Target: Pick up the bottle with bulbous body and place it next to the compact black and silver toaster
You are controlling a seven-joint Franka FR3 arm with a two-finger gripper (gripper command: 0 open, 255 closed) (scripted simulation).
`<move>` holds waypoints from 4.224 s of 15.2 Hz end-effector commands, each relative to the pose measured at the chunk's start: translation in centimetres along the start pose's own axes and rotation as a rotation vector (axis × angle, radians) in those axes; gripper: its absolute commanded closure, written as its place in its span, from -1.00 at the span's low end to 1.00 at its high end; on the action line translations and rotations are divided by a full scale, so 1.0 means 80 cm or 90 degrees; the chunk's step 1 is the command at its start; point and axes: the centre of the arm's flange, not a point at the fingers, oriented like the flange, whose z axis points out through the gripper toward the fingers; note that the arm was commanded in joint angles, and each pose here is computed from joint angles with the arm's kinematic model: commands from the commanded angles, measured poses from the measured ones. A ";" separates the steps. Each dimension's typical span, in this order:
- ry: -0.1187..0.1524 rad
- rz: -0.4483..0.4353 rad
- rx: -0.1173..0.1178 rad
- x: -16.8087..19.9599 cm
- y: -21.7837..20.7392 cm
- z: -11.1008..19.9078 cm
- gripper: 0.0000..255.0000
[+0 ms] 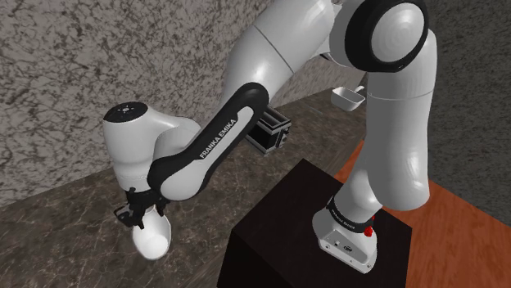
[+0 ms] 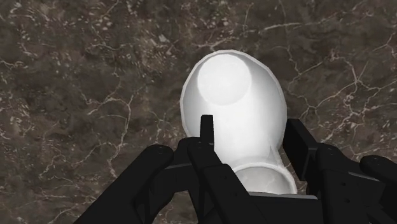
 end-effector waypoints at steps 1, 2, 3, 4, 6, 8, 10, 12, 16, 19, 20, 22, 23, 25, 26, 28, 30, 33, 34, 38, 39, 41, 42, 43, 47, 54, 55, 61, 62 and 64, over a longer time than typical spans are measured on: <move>0.000 0.000 0.000 0.000 -0.001 -0.011 1.00; 0.000 0.000 0.000 -0.001 -0.001 -0.018 1.00; 0.000 0.000 0.000 -0.001 -0.001 -0.024 1.00; 0.000 0.000 0.000 -0.001 -0.001 -0.031 1.00; 0.000 0.000 0.000 -0.001 -0.001 -0.044 1.00; 0.000 0.000 0.000 -0.002 -0.002 -0.057 1.00; 0.000 0.000 0.000 -0.002 -0.002 -0.071 1.00; 0.000 0.000 0.000 -0.003 -0.002 -0.084 1.00; 0.000 0.000 0.000 -0.004 -0.002 -0.110 1.00; 0.000 0.000 0.000 -0.004 -0.002 -0.130 1.00; 0.000 0.000 0.000 -0.004 -0.002 -0.136 1.00; 0.000 0.000 0.000 -0.005 -0.003 -0.150 1.00; 0.000 0.000 0.000 -0.005 -0.003 -0.156 1.00; 0.000 0.000 0.000 -0.006 -0.003 -0.169 1.00; 0.000 0.000 0.000 -0.006 -0.003 -0.176 1.00; 0.000 0.000 0.000 -0.006 -0.003 -0.189 1.00; 0.000 0.000 0.000 -0.007 -0.003 -0.202 1.00; 0.000 0.000 0.000 -0.007 -0.003 -0.222 1.00; 0.000 0.000 0.000 -0.007 -0.004 -0.229 1.00; 0.000 0.000 0.000 -0.008 -0.004 -0.255 1.00; 0.000 0.000 0.000 -0.009 -0.004 -0.262 1.00; 0.000 0.000 0.000 -0.009 -0.004 -0.275 1.00; 0.000 0.000 0.000 -0.009 -0.004 -0.282 1.00; 0.000 0.000 0.000 -0.009 -0.004 -0.288 1.00; 0.000 0.000 0.000 -0.010 -0.004 -0.315 1.00; 0.000 0.000 0.000 -0.012 -0.005 -0.361 1.00; 0.000 0.000 0.000 -0.012 -0.005 -0.367 1.00; 0.000 0.000 0.000 -0.014 0.011 -0.397 1.00; 0.000 0.000 0.000 -0.015 0.028 -0.397 1.00; 0.000 0.000 0.000 -0.018 0.060 -0.397 1.00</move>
